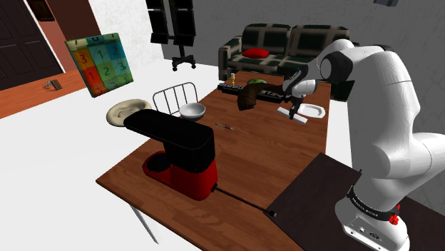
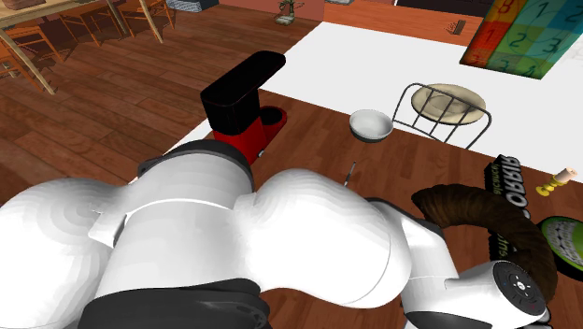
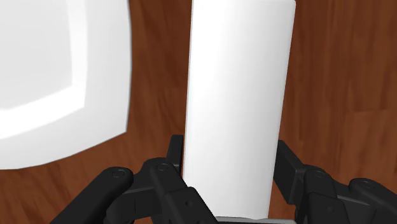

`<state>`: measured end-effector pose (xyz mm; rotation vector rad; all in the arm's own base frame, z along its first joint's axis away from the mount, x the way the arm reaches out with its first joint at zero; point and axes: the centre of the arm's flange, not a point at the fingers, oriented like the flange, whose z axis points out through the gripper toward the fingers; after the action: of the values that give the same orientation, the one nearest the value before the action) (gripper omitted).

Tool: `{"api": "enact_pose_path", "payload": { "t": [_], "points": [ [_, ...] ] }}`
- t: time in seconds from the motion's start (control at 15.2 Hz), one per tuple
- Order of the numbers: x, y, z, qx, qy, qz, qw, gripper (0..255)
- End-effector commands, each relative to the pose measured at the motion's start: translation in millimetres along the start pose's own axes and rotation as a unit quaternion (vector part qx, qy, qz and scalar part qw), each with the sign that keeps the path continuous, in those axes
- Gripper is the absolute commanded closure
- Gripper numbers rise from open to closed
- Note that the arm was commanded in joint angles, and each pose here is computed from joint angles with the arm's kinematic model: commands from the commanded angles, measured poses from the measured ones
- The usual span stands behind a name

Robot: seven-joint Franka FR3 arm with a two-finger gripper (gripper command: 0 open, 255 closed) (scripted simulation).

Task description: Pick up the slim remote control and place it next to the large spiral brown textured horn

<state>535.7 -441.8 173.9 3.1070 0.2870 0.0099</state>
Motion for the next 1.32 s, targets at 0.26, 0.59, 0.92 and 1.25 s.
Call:
{"api": "enact_pose_path", "payload": {
  "t": [0.26,0.59,0.92,1.25],
  "points": [
    [-3,0,2,0.001,-0.002,0.001,1.0000,0],
    [-2,1,-11,0.001,-0.002,0.001,1.0000,0],
    [-2,1,-48,0.001,-0.002,0.001,1.0000,0],
    [-2,1,-48,0.001,-0.002,0.001,1.0000,0]
  ]
}}
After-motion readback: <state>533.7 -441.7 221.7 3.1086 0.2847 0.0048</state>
